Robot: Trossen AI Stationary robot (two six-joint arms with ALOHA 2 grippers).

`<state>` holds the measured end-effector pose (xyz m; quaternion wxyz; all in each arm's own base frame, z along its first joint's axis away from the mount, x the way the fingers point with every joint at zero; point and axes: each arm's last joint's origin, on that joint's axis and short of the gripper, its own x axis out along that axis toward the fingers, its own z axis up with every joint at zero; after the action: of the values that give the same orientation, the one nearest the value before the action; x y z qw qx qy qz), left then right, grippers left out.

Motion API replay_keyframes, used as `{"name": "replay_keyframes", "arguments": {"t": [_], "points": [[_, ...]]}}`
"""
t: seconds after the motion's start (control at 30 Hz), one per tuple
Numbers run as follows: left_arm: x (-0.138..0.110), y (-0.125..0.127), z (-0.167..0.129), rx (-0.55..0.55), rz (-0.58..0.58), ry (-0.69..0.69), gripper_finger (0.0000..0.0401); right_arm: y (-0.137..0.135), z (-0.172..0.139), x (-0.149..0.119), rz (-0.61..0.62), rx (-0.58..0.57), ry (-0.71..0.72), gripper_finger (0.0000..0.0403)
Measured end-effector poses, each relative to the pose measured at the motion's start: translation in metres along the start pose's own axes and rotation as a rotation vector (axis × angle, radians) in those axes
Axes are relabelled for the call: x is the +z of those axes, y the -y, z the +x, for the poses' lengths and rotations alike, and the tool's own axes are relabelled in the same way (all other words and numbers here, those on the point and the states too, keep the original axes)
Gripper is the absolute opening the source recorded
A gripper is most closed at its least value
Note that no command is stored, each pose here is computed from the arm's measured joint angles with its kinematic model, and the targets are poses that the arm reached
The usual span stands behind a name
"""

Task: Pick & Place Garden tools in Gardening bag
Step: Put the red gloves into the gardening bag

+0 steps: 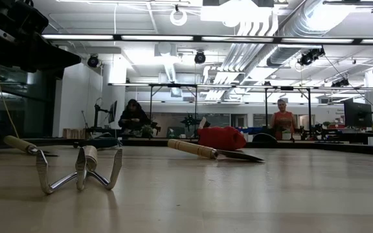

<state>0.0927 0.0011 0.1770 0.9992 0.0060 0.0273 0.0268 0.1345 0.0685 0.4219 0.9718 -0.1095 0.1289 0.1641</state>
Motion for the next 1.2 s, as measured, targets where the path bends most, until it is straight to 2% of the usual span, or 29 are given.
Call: {"name": "replay_keyframes", "arguments": {"t": [0.37, 0.57, 0.7, 0.97, 1.2], "points": [[0.0, 0.0, 0.0, 0.0, 0.0, 0.0, 0.0001, 0.054, 0.057, -0.005, 0.046, -0.094, -0.03, 0.0165], [0.0, 0.0, 0.0, 0.0, 0.0, 0.0, 0.0001, 0.102, 0.085, -0.018, 0.092, -0.178, -0.036, 0.0165], [0.0, 0.0, 0.0, 0.0, 0.0, 0.0, 0.0001, 0.141, 0.097, -0.03, 0.119, -0.276, -0.014, 0.0165], [0.0, 0.0, 0.0, 0.0, 0.0, 0.0, 0.0001, 0.219, 0.122, -0.065, 0.223, -0.495, 0.062, 0.0165], [0.0, 0.0, 0.0, 0.0, 0.0, 0.0, 0.0001, 0.275, 0.138, -0.119, 0.279, -0.644, 0.014, 0.0165]]}}
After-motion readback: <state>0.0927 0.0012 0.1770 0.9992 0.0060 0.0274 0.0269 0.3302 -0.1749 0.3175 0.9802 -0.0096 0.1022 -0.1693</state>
